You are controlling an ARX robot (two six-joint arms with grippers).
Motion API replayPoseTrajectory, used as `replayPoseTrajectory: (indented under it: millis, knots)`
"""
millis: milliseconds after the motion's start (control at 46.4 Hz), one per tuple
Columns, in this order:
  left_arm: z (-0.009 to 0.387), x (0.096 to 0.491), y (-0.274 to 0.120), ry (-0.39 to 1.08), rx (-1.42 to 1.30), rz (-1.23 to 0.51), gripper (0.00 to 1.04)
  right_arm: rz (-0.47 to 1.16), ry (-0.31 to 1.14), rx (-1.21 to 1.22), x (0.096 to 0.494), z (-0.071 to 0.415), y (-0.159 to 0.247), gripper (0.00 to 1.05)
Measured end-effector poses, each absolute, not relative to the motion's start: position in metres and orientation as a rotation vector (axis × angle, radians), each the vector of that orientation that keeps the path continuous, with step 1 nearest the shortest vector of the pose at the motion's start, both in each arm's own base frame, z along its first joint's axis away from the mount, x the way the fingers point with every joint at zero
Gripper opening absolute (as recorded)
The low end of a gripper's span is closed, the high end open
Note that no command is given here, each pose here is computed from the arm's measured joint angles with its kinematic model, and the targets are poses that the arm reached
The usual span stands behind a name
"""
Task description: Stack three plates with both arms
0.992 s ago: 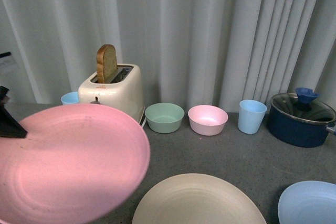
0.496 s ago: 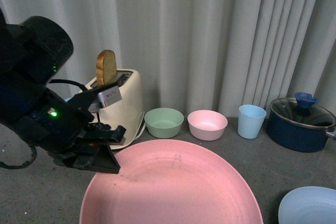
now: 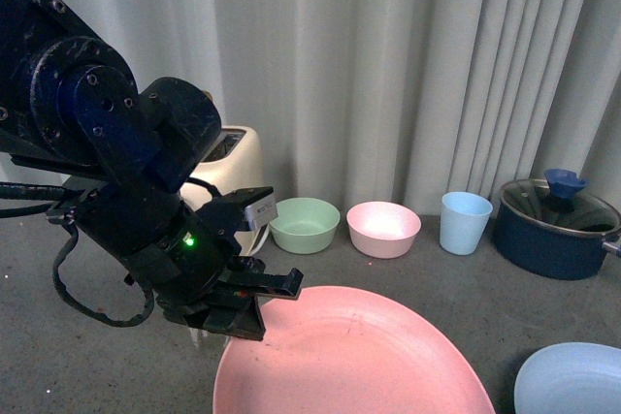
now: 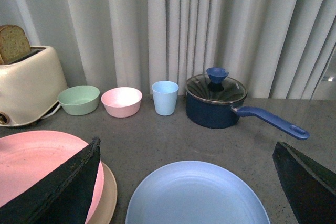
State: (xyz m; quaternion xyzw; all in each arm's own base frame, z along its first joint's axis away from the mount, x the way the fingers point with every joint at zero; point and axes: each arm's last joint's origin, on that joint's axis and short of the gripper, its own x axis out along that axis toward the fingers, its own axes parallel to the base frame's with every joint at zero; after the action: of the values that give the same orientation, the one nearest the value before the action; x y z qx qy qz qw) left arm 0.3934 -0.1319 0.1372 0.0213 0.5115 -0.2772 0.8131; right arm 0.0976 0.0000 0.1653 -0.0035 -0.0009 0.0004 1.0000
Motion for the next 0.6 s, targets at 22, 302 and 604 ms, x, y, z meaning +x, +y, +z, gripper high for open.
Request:
replayPoseTrajectory:
  millis: [22, 302, 604]
  knots:
    - [0.136, 0.394, -0.132, 1.091, 0.046, -0.589, 0.03, 0.001, -0.002, -0.007, 0.098, 0.165, 0.000, 0.97]
    - [0.125, 0.402, -0.140, 1.077, 0.018, -0.571, 0.03, 0.001, -0.002, -0.007, 0.098, 0.165, 0.000, 0.97]
    - [0.116, 0.405, -0.142, 1.067, 0.004, -0.563, 0.03, 0.001, -0.002, -0.007, 0.098, 0.165, 0.000, 0.97]
